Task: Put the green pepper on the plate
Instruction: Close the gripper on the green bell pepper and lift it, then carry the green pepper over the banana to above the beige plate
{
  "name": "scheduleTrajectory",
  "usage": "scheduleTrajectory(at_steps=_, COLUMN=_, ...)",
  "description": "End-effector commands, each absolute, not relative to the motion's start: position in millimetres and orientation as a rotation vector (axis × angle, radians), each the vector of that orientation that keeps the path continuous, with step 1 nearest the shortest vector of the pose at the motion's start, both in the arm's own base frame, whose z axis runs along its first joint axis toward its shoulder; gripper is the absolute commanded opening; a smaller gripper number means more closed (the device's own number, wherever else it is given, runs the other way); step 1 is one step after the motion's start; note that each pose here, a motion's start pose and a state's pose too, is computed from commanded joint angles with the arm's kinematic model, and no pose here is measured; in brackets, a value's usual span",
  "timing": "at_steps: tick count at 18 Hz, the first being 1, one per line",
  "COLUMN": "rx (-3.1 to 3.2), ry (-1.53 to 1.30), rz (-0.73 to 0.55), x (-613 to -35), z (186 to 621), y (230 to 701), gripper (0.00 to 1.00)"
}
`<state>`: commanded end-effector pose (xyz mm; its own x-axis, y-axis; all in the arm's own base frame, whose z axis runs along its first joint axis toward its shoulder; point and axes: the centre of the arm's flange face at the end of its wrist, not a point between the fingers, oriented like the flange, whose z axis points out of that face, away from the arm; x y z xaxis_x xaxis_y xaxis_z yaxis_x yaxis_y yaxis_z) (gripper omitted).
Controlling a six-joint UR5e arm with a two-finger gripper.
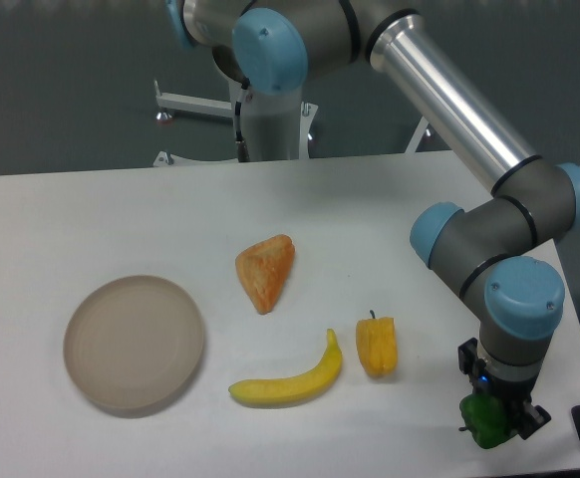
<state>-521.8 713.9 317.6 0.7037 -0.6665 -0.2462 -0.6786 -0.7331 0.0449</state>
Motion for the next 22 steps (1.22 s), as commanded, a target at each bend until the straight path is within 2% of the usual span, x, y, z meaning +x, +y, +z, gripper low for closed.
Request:
scheduleTrajectory(at_steps=10, rx=-2.87, ry=1.03, rz=0.385, x=-513, z=342, y=710, gripper=0.36)
scheduleTrajectory(at_steps=12, rx=-2.889, ry=0.944, rz=0.341, x=-500, z=355, y=706, gripper=0.36)
scheduleTrajectory(at_steps=16, rx=-2.884, ry=0.697, rz=0.144, x=-447, z=389, y=699, gripper=0.36)
scheduleTrajectory(at_steps=22, rx=-2.93, ry=0.49, rz=-0.002, x=-350, z=397, y=697, gripper=0.36)
